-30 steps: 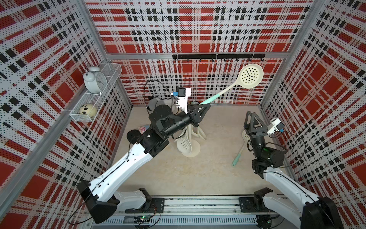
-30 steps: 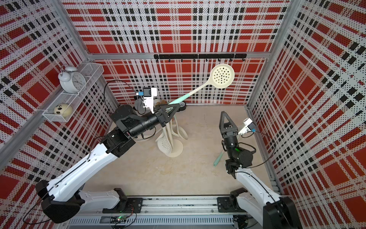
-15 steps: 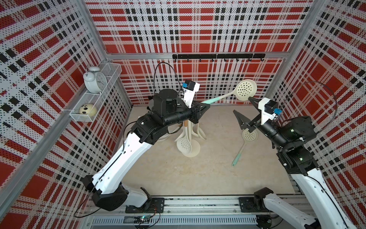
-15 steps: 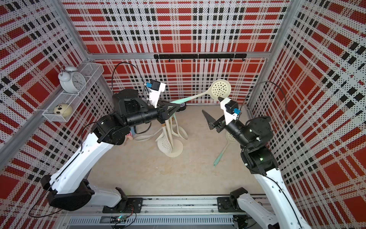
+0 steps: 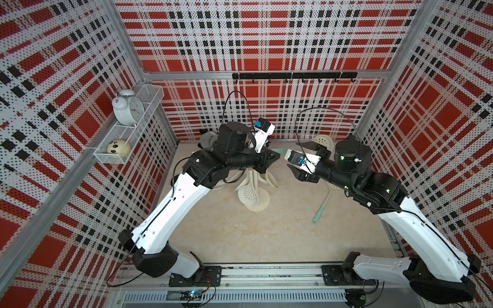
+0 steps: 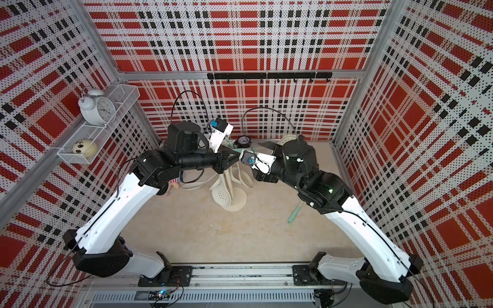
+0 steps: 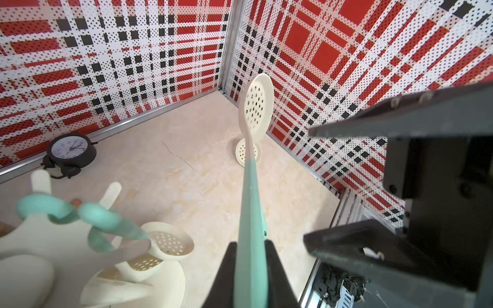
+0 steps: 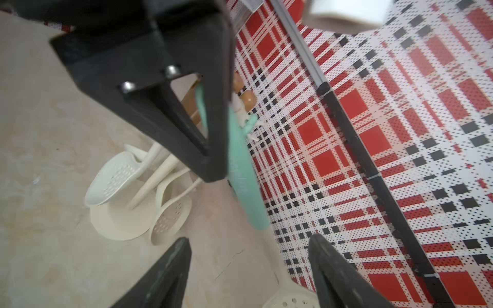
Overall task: Hang the skimmer on the kitchen utensil rack
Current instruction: Pick up the skimmer from the center of the board.
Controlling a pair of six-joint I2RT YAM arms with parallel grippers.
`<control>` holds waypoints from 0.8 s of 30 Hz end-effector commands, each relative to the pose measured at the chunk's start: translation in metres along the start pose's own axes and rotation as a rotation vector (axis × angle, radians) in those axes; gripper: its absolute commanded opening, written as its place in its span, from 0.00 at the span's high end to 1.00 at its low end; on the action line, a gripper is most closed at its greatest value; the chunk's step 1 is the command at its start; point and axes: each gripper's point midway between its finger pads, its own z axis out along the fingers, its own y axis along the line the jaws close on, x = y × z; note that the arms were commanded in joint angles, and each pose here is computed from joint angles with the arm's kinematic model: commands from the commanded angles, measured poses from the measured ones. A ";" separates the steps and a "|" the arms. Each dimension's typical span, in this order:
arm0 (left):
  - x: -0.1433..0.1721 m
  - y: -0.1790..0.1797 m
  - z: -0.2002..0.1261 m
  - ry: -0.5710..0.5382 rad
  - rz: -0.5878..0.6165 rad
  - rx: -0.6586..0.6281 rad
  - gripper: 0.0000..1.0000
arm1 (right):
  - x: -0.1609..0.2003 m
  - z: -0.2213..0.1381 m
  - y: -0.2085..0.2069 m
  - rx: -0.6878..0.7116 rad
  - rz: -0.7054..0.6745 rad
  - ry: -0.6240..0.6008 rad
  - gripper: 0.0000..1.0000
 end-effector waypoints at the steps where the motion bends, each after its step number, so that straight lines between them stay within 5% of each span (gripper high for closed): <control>1: -0.012 -0.010 -0.011 -0.034 0.046 0.044 1.00 | 0.013 -0.003 -0.006 0.058 -0.099 0.112 0.30; 19: -0.002 -0.034 -0.022 -0.014 0.079 0.173 1.00 | 0.008 0.005 -0.002 0.126 -0.090 0.034 0.61; 24: 0.002 -0.032 -0.021 -0.006 0.074 0.172 1.00 | 0.006 0.002 0.000 0.116 -0.067 0.011 0.77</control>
